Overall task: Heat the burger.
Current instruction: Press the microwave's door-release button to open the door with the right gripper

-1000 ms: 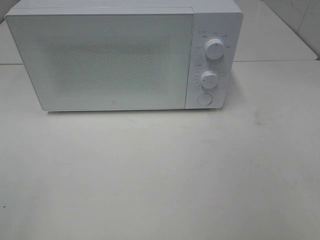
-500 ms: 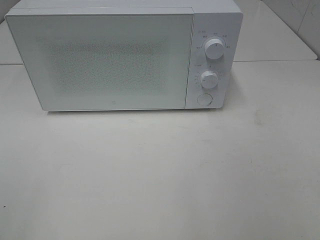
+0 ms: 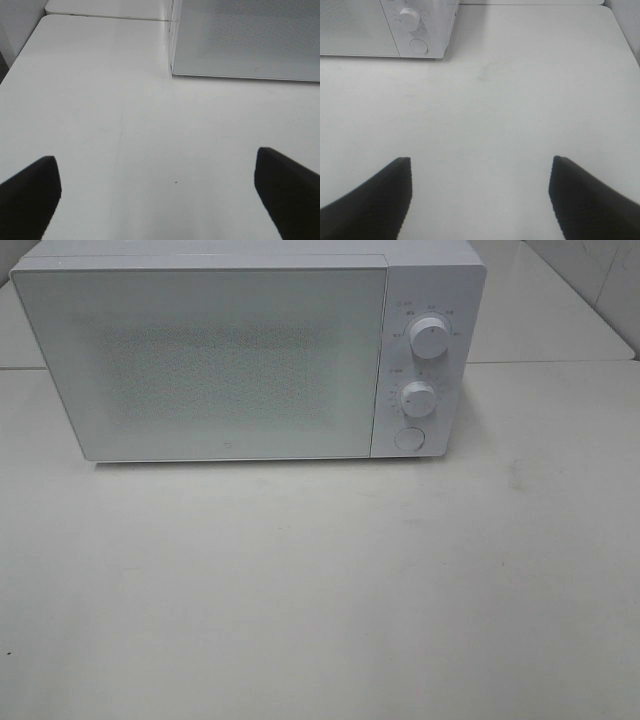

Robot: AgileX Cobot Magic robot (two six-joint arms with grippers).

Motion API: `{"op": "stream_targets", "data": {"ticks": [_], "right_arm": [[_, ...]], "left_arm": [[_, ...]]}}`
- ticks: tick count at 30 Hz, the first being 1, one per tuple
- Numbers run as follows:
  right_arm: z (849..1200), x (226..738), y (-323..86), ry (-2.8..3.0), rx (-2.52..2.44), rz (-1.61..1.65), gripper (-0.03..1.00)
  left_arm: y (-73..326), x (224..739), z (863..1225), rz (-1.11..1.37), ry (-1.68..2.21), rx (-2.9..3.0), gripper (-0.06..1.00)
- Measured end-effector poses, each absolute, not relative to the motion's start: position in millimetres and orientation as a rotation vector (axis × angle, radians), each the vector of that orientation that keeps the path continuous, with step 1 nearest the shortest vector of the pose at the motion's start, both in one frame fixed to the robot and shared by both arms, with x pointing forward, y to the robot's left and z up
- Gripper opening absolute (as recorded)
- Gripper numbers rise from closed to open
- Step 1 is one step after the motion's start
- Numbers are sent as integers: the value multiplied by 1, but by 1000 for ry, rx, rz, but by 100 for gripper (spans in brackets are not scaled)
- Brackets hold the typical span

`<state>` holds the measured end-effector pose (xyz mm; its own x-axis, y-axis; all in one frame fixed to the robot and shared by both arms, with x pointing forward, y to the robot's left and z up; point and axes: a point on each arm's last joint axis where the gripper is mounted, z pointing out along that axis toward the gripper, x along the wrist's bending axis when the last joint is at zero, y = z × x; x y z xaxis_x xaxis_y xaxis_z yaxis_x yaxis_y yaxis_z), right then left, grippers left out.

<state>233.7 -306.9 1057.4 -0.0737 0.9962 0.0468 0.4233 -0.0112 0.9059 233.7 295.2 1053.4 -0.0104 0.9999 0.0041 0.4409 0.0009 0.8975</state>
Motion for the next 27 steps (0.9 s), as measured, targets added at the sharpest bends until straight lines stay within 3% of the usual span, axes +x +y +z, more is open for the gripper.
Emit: {"op": "stream_targets", "data": {"ticks": [10,27], "right_arm": [[1075,247,-304,1542,1463,1101,75],[1083,333,-286,1616,1474,1063,75]], "left_arm": [[295,234,1053,967,1545,1533,97],[295,234,1053,967,1545,1533,97]]}}
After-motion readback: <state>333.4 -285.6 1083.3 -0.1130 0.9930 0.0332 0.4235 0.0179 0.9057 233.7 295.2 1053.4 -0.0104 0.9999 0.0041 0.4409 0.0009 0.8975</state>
